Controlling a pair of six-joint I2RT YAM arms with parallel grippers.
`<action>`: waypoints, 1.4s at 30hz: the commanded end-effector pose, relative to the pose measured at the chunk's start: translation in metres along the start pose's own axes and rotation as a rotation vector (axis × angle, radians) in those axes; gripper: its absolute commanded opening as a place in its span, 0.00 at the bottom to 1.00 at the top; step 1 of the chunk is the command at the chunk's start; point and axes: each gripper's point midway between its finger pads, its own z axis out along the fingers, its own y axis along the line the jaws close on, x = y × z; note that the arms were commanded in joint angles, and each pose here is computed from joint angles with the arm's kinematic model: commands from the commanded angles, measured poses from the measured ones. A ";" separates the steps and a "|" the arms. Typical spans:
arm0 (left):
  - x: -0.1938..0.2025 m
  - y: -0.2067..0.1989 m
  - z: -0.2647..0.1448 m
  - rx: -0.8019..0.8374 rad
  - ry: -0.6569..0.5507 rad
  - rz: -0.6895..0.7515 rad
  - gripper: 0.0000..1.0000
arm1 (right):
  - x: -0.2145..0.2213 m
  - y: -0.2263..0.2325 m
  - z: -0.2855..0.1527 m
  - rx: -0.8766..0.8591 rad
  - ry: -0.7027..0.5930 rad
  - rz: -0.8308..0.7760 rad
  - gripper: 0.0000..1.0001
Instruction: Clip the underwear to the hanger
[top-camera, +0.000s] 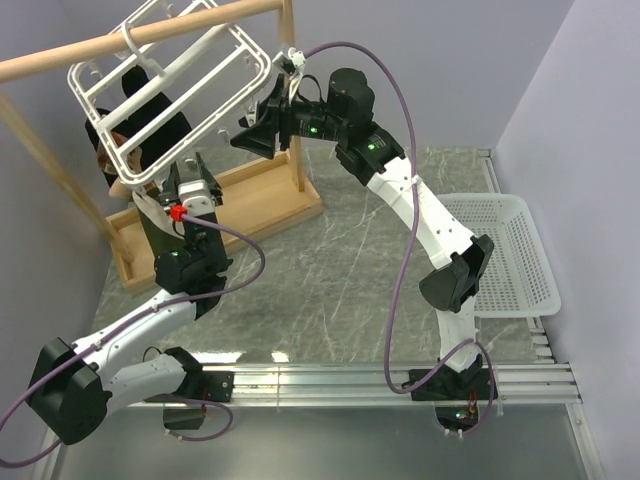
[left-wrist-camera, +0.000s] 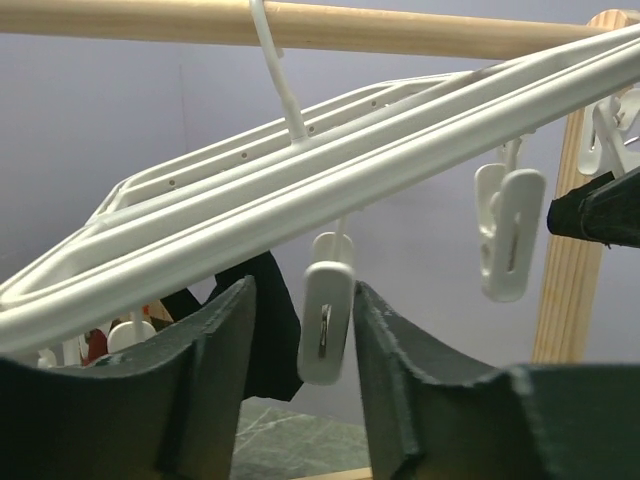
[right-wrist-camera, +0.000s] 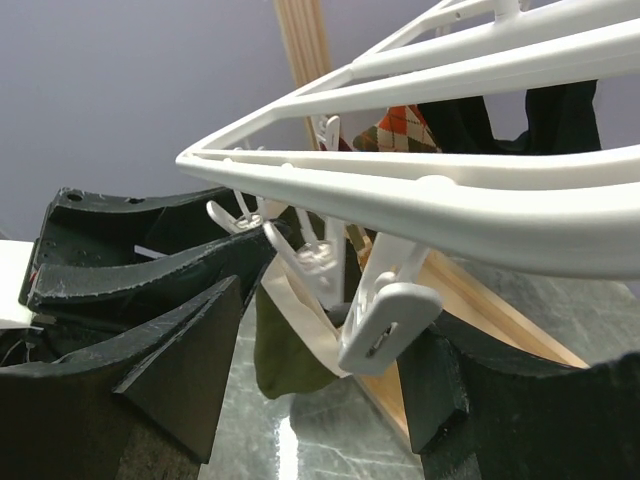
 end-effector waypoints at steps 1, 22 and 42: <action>-0.016 0.005 0.008 -0.019 -0.035 -0.037 0.48 | -0.020 0.005 -0.002 -0.002 -0.046 -0.048 0.68; -0.011 -0.022 -0.003 0.193 -0.020 -0.012 0.16 | -0.011 0.046 0.016 -0.167 -0.017 -0.120 0.58; -0.008 -0.027 -0.007 0.242 -0.021 -0.001 0.13 | -0.024 0.056 -0.009 -0.091 -0.022 -0.050 0.47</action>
